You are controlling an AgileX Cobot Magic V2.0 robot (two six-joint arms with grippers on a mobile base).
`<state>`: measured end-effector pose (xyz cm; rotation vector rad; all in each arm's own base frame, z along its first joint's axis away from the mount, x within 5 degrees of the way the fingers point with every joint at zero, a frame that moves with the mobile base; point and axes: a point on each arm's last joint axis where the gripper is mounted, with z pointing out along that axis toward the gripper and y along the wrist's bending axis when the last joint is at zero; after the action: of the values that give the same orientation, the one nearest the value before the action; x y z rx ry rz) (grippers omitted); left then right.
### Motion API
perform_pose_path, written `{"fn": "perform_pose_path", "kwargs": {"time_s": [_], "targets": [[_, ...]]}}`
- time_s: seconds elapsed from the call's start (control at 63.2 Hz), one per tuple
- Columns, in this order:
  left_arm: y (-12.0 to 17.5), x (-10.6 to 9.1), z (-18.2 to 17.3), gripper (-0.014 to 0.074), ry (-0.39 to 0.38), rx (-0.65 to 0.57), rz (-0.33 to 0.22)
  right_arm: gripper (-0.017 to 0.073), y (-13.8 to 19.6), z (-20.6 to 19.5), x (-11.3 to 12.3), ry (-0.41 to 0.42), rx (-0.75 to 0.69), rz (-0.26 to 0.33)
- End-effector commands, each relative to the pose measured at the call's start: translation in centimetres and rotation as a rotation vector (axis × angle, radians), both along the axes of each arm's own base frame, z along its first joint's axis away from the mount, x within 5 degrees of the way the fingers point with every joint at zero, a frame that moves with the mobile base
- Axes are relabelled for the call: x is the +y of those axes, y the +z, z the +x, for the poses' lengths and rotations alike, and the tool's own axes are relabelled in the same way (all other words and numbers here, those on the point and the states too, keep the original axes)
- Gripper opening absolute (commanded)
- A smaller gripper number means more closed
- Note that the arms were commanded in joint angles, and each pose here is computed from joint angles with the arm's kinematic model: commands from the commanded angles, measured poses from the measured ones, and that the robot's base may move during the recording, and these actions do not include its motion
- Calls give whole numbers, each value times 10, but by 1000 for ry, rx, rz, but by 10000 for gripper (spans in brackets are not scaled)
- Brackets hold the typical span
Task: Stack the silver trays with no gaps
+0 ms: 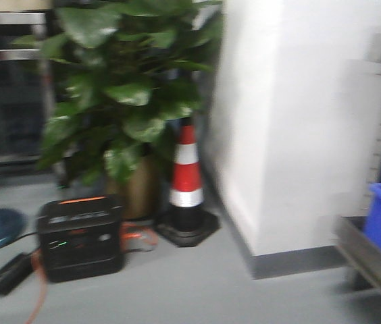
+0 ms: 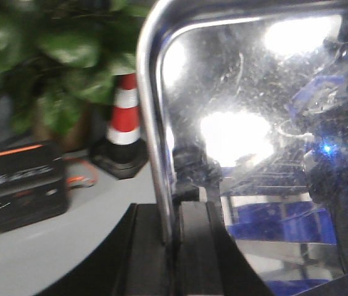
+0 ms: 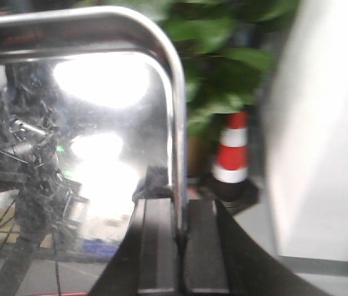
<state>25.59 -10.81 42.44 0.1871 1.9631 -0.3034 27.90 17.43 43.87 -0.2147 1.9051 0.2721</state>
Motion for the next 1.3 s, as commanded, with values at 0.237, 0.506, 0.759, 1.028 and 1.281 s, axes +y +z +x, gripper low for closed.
{"fn": "perform_pose_path", "kwargs": {"time_s": [0.237,0.506,0.759,1.028,1.281], "targets": [[11,-13,-3,-17,-61,-68,-84,-78,15,-7,20,140,-113,140],[11,-13,-3,-17,-61,-68,-84,-78,15,-7,20,143,-117,143],[11,-13,-3,-17,-61,-68,-84,-78,15,-7,20,144,-119,144],[11,-13,-3,-17,-61,-68,-84,-78,15,-7,20,144,-119,144],[11,-13,-3,-17,-61,-68,-84,-78,16,-7,20,147,-123,146]]}}
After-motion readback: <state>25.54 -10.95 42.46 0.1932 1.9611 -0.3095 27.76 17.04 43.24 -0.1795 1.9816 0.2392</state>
